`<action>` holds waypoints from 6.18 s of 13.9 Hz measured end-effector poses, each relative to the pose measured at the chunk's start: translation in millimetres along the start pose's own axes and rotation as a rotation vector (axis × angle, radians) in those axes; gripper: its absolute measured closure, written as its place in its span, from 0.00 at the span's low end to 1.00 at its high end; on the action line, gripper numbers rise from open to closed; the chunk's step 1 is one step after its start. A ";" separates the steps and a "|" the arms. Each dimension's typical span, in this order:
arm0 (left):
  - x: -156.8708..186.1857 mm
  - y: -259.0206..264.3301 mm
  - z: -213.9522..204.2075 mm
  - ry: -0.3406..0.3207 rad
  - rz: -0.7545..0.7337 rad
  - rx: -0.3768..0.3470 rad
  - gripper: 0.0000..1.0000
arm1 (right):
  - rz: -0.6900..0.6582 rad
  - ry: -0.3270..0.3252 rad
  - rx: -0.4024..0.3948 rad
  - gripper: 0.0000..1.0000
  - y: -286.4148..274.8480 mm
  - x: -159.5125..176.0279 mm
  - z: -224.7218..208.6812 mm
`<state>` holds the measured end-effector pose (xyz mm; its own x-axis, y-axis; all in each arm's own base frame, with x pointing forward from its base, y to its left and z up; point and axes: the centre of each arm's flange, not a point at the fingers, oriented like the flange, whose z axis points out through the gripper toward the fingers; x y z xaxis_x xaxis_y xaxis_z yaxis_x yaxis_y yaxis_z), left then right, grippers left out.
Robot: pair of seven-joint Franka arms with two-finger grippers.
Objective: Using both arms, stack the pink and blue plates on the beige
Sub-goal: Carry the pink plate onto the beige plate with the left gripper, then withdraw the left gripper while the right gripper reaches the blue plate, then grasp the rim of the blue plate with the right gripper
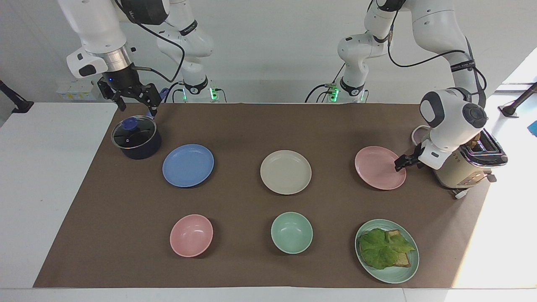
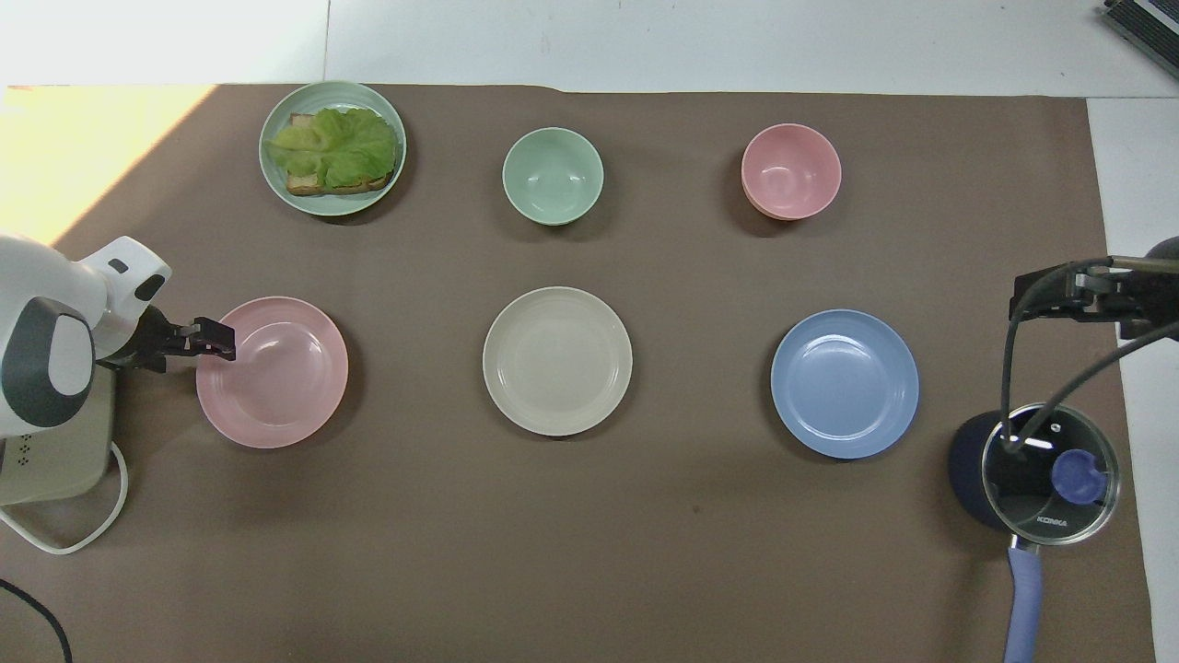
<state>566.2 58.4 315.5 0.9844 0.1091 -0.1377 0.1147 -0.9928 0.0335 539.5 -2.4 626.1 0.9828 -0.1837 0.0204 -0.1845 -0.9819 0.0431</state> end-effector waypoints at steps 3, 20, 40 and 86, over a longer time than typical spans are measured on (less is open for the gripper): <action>-3.2 0.9 5.4 -0.012 -0.014 0.000 0.02 | 0.000 0.000 0.000 0.00 0.0 0.0 0.0; -13.4 77.6 -109.3 -0.210 -0.032 -0.105 0.95 | 0.000 -0.001 0.000 0.00 0.1 -0.1 0.1; -59.9 298.3 -46.9 0.013 -0.111 -0.151 0.10 | 0.012 -0.009 -0.002 0.00 6.4 0.4 2.6; -38.9 105.5 -290.3 0.235 0.116 -0.001 0.00 | -0.162 0.099 0.304 0.96 46.4 -5.5 289.3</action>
<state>578.6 -36.4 611.8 0.9949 0.0030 0.1011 -0.0006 -0.9993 0.0362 529.0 -60.4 339.0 0.9903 -0.0338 0.1347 0.0002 -0.9696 -0.2449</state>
